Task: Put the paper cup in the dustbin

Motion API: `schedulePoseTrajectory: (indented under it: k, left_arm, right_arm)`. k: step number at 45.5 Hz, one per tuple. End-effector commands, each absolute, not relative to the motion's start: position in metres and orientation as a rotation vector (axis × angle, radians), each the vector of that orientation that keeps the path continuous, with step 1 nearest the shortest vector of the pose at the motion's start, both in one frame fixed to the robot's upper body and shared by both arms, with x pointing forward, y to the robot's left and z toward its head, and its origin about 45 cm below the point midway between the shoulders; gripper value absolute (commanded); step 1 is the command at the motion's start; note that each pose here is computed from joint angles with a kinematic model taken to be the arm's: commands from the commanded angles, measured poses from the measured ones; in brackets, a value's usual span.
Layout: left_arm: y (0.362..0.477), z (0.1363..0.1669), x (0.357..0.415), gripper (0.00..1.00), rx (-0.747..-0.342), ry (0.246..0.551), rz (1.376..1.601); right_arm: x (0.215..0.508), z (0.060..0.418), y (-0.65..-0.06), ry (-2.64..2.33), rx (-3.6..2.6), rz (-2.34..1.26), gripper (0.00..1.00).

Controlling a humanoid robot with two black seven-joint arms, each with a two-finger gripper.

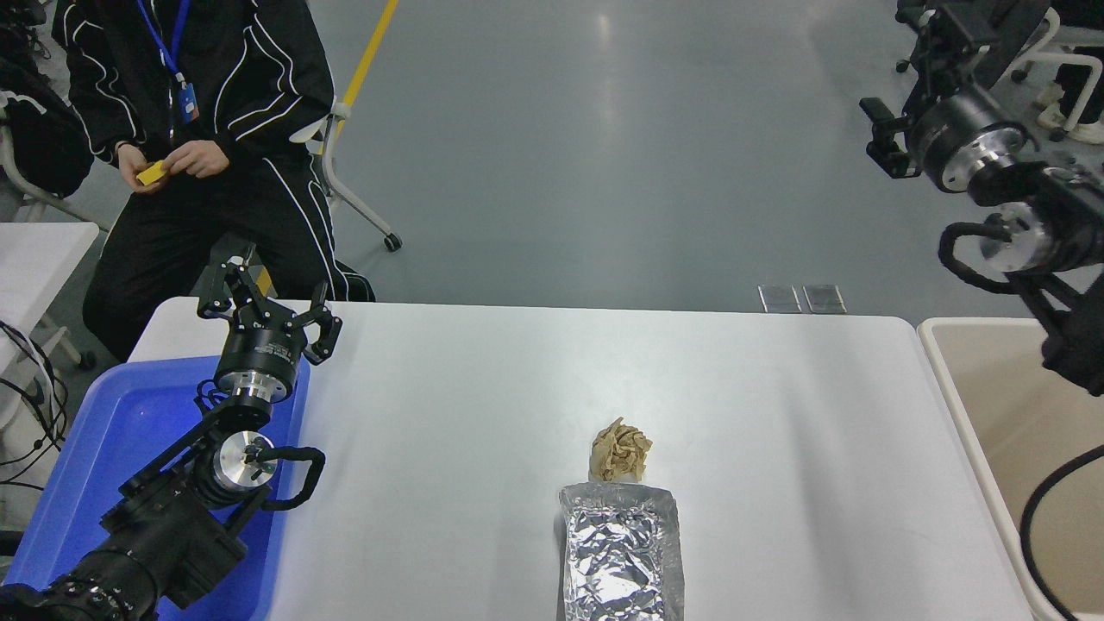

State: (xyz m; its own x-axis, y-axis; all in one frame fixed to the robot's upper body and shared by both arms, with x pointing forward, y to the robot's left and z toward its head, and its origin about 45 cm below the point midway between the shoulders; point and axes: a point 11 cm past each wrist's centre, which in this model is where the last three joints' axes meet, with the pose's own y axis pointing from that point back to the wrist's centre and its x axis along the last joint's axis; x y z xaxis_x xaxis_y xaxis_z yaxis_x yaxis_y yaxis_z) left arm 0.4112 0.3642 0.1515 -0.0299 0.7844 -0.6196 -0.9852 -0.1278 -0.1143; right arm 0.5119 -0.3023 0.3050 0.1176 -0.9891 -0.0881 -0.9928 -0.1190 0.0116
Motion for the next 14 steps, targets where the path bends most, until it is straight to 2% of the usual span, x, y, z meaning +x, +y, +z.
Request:
schedulePoseTrajectory:
  k: [1,12,14]
  left_arm:
    - [0.3643,0.1514,0.4111,1.00,-0.646,0.404,1.588]
    - [0.3642,0.1520,0.4115,1.00,-0.648,0.404,1.588]
    - [0.3644,0.1514,0.4110,1.00,-0.647,0.405,1.589]
  right_arm:
    - [0.4962,0.2465,-0.2562,1.981,-2.354,0.324,1.00]
    - [0.4916,0.2385,-0.2617,1.988,-2.354,0.331,1.00]
    - [0.4907,0.2368,-0.2631,1.992,-2.352,0.330,1.00]
